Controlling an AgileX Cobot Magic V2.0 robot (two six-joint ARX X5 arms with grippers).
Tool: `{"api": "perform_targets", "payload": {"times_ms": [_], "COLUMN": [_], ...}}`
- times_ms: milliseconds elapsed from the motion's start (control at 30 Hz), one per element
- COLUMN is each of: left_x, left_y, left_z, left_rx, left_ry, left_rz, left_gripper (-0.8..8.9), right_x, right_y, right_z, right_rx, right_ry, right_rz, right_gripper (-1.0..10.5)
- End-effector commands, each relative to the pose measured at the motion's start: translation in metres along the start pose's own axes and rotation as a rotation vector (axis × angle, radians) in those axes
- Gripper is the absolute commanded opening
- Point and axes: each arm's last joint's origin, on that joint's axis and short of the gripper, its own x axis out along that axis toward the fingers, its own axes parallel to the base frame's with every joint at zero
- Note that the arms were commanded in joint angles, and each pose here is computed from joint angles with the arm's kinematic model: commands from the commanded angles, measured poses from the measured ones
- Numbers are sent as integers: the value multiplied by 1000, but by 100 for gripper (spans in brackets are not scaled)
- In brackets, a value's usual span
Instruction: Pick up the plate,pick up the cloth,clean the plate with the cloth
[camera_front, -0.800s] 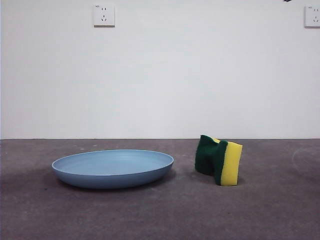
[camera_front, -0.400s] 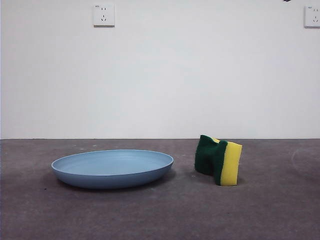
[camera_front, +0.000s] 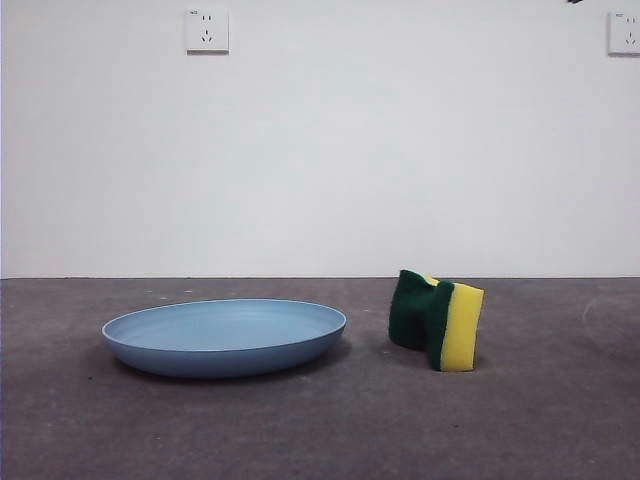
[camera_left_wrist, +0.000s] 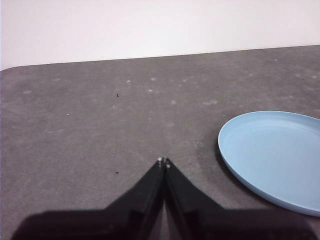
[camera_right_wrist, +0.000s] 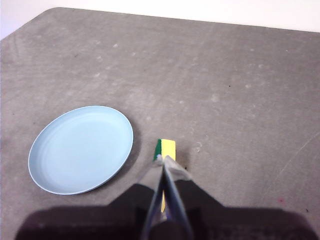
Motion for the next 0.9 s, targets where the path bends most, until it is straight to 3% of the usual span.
{"api": "perform_targets", "payload": {"times_ms": [33,900], "left_x": [0,0], "left_y": [1,1], "left_z": [-7,-10], "left_rx": [8,14], "left_ry": [-5,29], "left_rz": [10,12], "left_gripper": [-3,-3], "right_x": [1,1], "right_y": [0,0], "right_z": [-2,-2], "right_rx": [9,9], "right_ry": [2,2], "right_rz": [-3,-3], "right_gripper": [1,1]}}
